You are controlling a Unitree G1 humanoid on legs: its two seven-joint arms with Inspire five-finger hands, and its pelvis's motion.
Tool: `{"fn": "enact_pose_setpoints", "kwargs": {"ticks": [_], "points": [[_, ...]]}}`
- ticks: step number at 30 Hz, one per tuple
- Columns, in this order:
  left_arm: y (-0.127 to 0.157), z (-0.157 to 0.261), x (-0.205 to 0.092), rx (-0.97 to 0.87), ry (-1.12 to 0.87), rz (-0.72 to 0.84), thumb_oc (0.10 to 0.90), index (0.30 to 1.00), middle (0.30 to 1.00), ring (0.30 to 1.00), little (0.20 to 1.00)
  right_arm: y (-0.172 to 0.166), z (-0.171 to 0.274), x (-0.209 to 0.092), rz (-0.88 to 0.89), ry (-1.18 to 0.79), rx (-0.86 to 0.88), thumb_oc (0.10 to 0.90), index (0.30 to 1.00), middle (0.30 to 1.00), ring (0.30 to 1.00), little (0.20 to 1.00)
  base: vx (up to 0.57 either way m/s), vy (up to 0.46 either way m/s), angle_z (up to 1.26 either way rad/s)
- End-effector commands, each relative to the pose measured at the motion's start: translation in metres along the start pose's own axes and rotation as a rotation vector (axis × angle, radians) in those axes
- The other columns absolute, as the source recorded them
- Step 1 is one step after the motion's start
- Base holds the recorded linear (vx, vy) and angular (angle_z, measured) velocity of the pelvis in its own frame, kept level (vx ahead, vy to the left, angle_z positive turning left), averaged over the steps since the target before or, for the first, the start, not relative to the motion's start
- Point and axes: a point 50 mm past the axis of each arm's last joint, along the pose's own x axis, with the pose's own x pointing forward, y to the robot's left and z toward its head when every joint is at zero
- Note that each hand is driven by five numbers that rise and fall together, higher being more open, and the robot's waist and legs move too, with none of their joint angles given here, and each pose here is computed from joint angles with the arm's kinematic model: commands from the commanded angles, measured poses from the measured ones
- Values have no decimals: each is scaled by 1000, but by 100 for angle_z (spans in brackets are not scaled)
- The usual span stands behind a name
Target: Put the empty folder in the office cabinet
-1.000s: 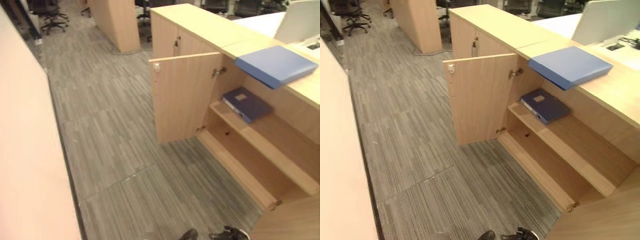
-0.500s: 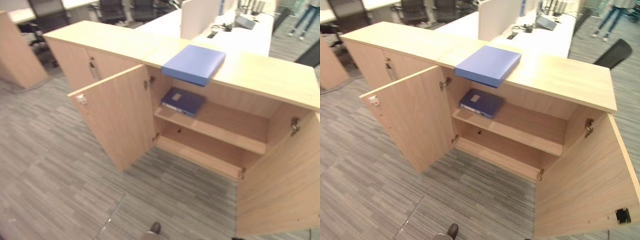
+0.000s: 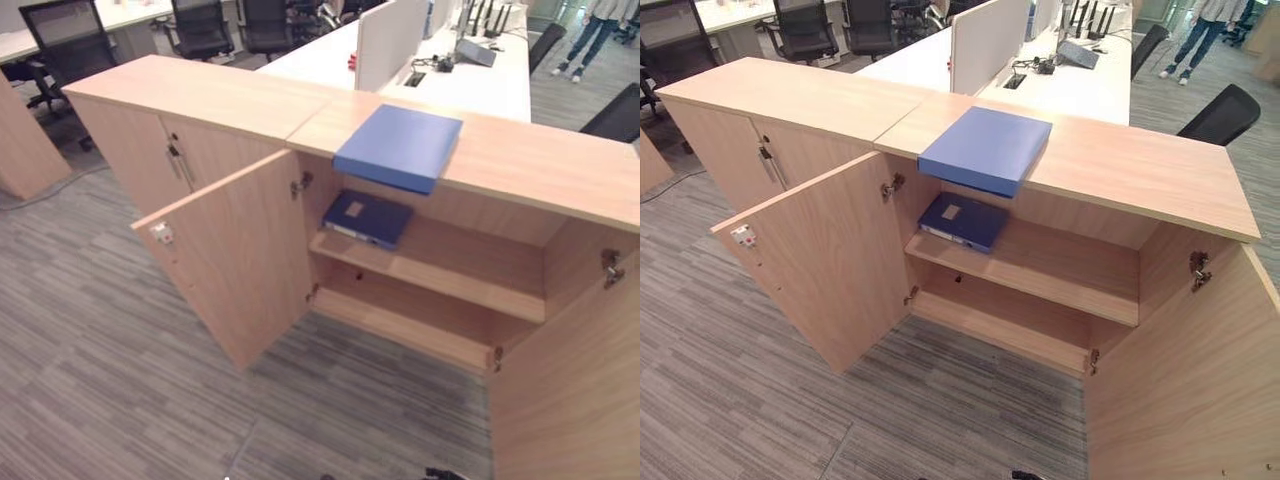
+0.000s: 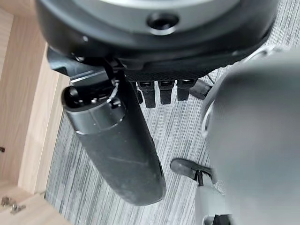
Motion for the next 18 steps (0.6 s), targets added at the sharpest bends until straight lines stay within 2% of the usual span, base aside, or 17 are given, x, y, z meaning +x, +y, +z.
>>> {"fn": "enact_pose_setpoints", "kwargs": {"ticks": [1,5,9,18], "points": [[6,5,1,128,-4,-2,800,900,900,900,900,-7,21,1,-22,-60,-59,800,900,900,900,900,107,195,-5],[1,14,2,233,-28,-24,800,900,900,900,900,-3,28,1,-9,-75,-111,800,900,900,900,900,99,59,-45],[-8,20,2,237,-53,-49,800,900,900,900,900,1,50,1,-1,-130,-151,800,900,900,900,900,153,-26,-59],[-6,6,1,192,-7,-40,800,900,900,900,900,-11,36,1,-41,-90,-139,800,900,900,900,900,288,-93,21]]}}
